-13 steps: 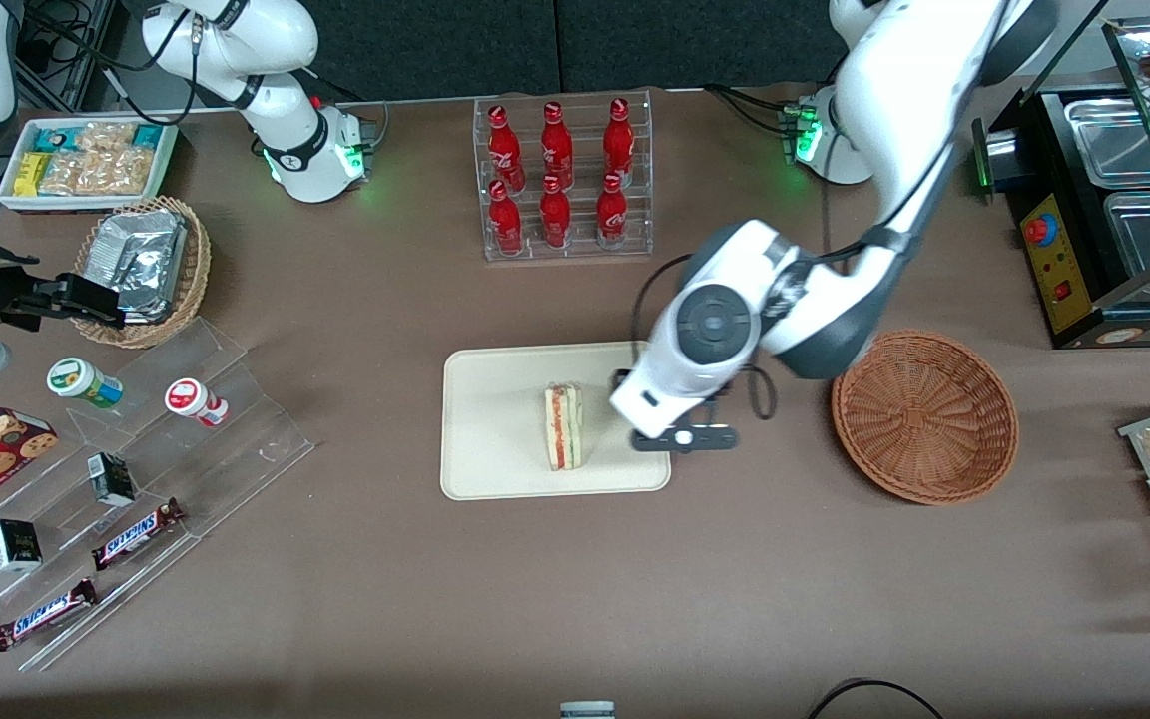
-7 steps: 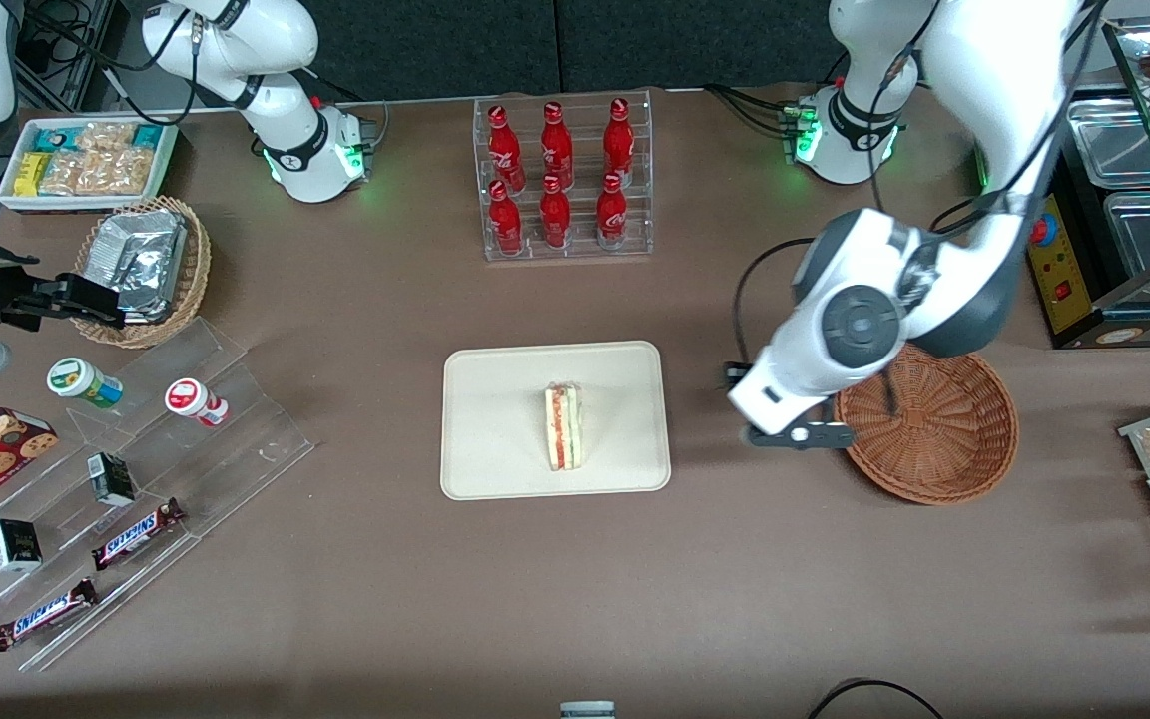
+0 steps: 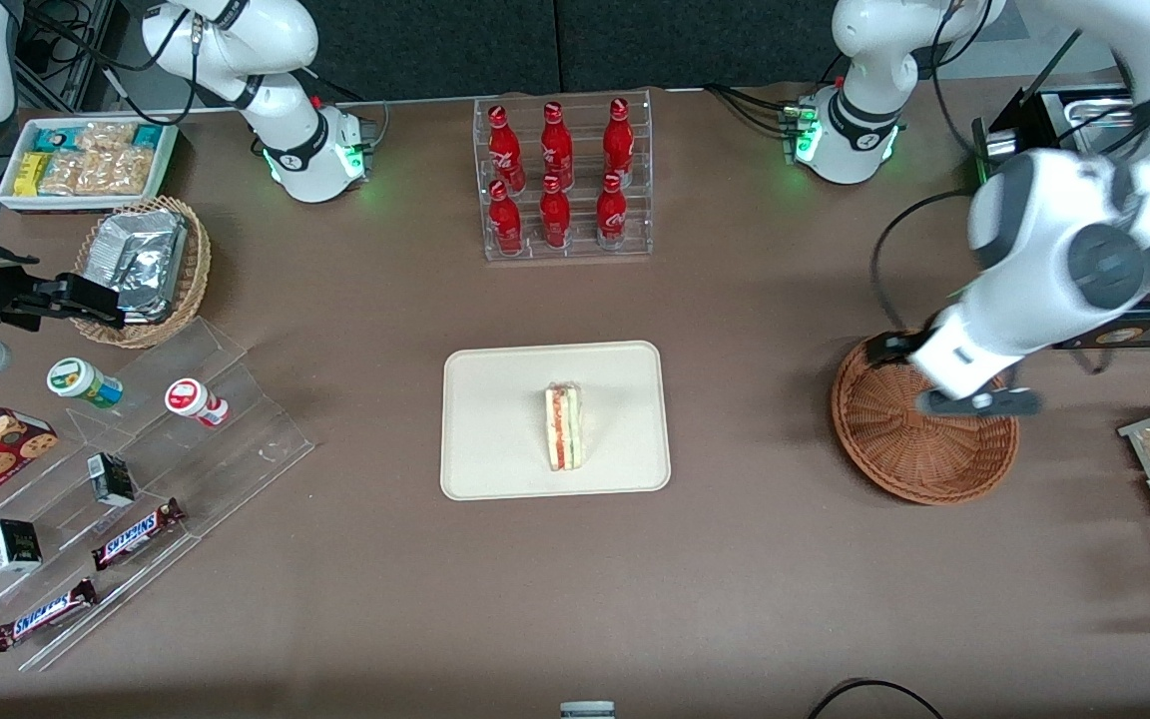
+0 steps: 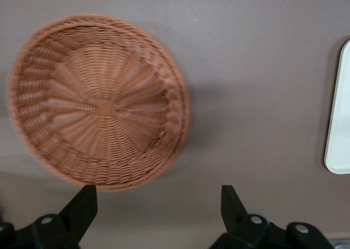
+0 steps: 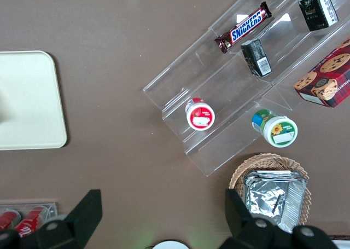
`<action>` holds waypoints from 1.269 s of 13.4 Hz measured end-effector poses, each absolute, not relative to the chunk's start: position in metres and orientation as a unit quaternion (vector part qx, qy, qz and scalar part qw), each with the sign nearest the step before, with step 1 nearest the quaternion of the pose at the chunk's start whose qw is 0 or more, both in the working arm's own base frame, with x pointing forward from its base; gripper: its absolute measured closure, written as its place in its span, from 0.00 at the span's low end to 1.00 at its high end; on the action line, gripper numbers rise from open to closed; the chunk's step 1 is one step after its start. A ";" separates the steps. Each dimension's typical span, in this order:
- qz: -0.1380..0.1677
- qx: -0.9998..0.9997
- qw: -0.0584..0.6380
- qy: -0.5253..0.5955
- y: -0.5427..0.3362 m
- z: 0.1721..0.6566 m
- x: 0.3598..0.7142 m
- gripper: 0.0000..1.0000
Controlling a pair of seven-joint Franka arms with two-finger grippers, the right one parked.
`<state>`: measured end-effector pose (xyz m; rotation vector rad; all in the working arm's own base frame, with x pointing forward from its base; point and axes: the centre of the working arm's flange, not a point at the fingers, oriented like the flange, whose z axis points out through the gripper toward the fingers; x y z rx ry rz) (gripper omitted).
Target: Place sandwich from basket to tray
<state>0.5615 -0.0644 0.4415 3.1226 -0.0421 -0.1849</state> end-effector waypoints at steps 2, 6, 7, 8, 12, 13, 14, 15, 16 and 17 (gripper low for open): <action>-0.045 0.999 0.006 -0.003 -0.036 0.478 0.550 0.00; -0.040 0.999 -0.004 0.011 -0.022 0.540 0.534 0.00; -0.038 0.999 -0.004 0.009 -0.020 0.554 0.534 0.00; -0.033 0.999 -0.003 0.005 -0.020 0.565 0.534 0.00; -0.017 1.000 -0.001 -0.003 -0.022 0.595 0.535 0.00; -0.015 1.000 0.002 -0.002 -0.019 0.599 0.535 0.00; -0.013 1.000 0.004 -0.001 -0.015 0.601 0.535 0.00; -0.013 1.000 0.007 0.000 -0.011 0.601 0.535 0.00; -0.012 1.000 0.009 0.000 -0.009 0.602 0.535 0.00; -0.009 1.000 0.010 0.000 -0.009 0.605 0.535 0.00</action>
